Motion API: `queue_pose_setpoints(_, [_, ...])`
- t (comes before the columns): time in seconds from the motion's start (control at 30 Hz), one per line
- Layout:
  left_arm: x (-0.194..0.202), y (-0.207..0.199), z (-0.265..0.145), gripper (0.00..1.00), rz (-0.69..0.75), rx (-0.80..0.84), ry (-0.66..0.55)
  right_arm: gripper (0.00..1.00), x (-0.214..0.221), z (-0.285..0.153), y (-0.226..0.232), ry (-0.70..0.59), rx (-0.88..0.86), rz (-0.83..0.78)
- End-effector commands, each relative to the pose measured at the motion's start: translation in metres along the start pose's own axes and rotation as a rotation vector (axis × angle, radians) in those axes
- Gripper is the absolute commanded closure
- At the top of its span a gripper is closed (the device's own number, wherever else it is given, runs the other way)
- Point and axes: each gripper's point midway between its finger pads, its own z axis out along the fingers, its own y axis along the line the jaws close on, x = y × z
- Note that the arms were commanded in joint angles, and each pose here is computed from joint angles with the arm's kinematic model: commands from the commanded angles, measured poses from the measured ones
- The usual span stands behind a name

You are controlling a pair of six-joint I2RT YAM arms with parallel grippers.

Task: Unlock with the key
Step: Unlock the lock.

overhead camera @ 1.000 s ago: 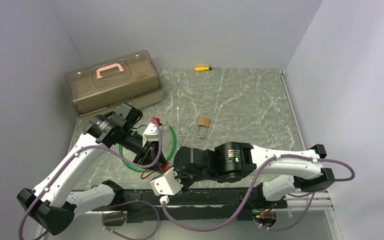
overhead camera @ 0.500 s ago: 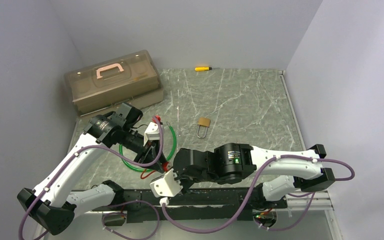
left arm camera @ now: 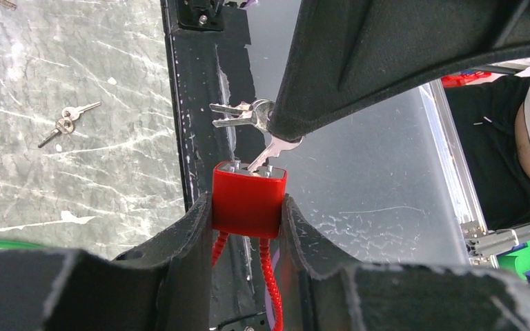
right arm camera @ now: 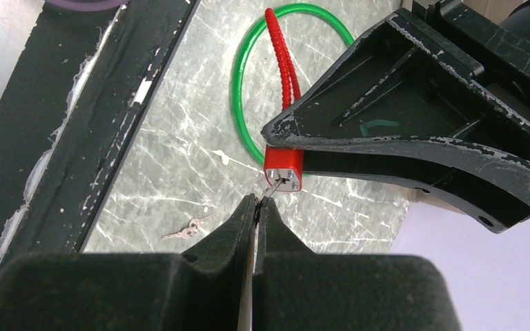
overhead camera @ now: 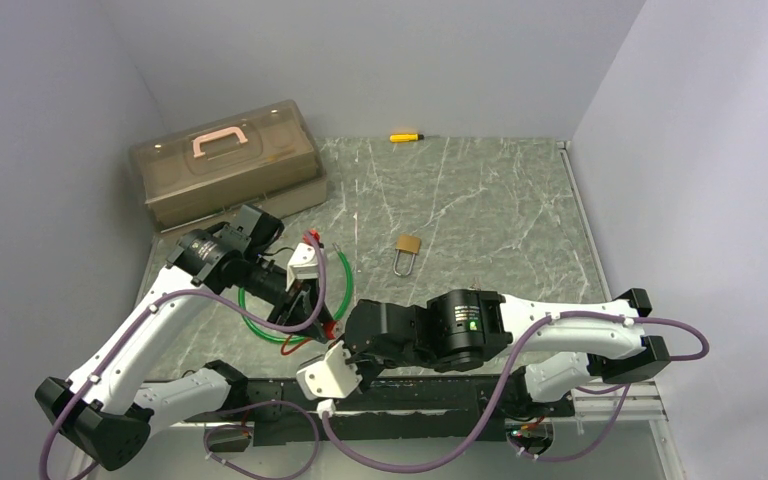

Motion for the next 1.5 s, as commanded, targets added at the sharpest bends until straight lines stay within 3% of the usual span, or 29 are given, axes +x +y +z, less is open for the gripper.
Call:
queue_pose_setpoints(0.0, [-0.019,-0.025,-0.004,1.0,0.133,0.087,-0.097,1.0,-0.008,-0.003,-0.005,-0.045,0.036,0.008])
queue_pose_setpoints(1.47, [-0.014,-0.036,-0.005,1.0,0.189,0.132,-0.101,1.0,-0.025,-0.011,-0.037,-0.173,0.168,-0.013])
